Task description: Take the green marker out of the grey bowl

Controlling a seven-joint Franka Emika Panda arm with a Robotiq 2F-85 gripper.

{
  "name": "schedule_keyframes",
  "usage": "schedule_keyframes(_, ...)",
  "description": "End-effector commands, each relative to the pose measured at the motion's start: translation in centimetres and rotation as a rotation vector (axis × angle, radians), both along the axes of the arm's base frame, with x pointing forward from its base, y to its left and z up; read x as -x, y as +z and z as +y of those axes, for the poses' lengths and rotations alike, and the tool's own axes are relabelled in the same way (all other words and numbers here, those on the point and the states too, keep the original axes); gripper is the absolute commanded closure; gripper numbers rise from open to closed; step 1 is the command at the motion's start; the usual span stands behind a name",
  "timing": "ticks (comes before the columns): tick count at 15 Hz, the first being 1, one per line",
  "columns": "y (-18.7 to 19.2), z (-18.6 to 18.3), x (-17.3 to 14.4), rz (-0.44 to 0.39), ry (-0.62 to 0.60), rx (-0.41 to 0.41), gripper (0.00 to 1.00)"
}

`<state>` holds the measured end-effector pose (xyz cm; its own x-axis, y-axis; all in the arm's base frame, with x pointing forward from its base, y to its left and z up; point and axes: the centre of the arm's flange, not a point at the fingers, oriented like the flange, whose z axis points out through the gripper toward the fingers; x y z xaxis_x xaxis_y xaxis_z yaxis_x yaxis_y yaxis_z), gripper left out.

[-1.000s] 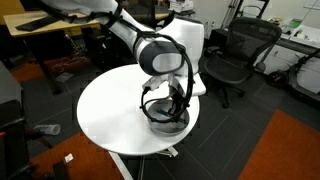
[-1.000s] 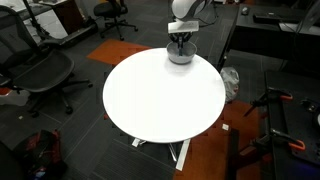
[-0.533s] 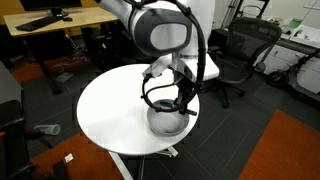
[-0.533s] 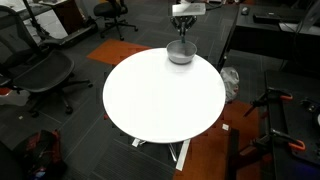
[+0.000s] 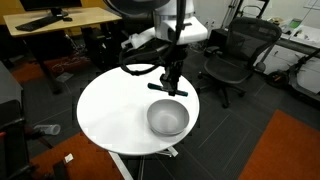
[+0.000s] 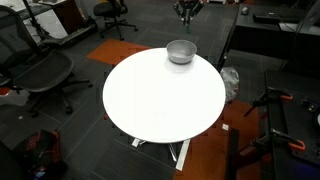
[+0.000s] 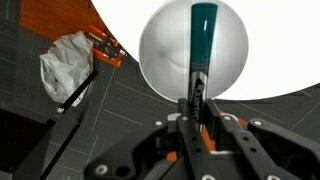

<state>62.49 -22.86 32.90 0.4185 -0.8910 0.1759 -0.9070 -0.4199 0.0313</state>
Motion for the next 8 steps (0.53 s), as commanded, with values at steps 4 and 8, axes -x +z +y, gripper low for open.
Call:
schedule_keyframes(4,4.9,7.4,4.1,-0.001,0.031,0.0,0.95)
schedule_keyframes(8,5.8,11.6,5.2,-0.039,0.134,-0.005,0.95)
